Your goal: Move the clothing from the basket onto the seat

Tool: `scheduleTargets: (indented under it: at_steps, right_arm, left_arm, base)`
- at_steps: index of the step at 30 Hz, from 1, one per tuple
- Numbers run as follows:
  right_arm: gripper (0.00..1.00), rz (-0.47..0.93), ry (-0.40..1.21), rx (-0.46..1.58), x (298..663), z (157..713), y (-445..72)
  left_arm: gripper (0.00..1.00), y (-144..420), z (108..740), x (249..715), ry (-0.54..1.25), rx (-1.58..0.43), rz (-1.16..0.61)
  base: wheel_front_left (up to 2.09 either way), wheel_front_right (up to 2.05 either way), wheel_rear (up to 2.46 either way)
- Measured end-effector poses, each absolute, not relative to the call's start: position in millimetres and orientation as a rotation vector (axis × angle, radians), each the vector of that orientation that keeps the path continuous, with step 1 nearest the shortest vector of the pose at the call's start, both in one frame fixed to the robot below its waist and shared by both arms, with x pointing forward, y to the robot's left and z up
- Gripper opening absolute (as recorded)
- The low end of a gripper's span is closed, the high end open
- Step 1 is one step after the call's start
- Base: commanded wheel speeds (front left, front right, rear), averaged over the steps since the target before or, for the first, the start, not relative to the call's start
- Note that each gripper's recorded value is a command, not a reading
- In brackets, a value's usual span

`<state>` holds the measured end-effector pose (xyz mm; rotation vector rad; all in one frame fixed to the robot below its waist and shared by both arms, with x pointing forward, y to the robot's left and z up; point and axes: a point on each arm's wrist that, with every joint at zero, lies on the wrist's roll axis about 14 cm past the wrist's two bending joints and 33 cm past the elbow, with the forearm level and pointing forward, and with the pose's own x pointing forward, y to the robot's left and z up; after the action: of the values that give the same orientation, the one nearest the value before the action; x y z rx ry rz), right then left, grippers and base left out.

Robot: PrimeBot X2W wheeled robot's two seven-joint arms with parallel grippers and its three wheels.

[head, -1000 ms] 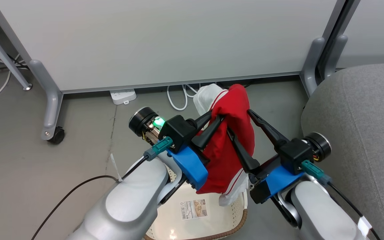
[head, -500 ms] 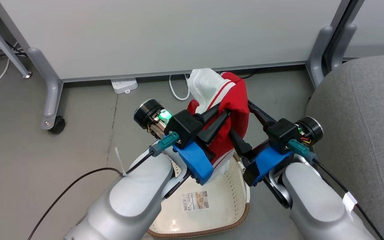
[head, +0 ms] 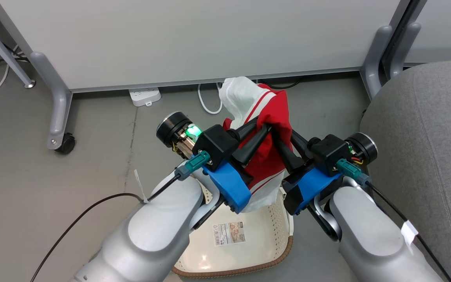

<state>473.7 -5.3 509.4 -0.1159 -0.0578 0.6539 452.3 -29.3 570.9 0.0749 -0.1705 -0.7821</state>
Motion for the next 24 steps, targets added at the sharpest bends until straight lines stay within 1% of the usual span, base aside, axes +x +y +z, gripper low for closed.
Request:
scheduleTargets:
  at_steps: [17, 18, 19, 20, 24]
  right_arm:
    - [0.0, 0.65, -0.054, -0.114, 475.1, 507.8, -7.2]
    - [0.0, 0.65, -0.054, -0.113, 475.2, 507.7, -7.3]
    - [0.0, 0.649, -0.054, -0.112, 475.3, 507.6, -7.5]
    - [0.0, 0.648, -0.053, -0.11, 475.5, 507.6, -7.8]
    - [0.0, 0.631, -0.055, -0.098, 478.4, 509.0, -12.1]
  left_arm:
    - [0.0, -28.6, 570.5, 454.6, -0.171, 0.074, -0.78]
    - [0.24, -28.6, 570.5, 454.7, -0.171, 0.074, -0.78]
    - [0.93, -28.5, 570.5, 455.0, -0.172, 0.074, -0.779]
    - [1.0, -28.3, 570.6, 455.3, -0.172, 0.073, -0.778]
    - [1.0, -28.4, 570.5, 456.6, -0.174, 0.073, -0.775]
  base:
    - [0.0, 0.0, 0.0]
    - [0.0, 0.0, 0.0]
    - [0.0, 0.0, 0.0]
    - [0.0, 0.0, 0.0]
    - [0.0, 0.0, 0.0]
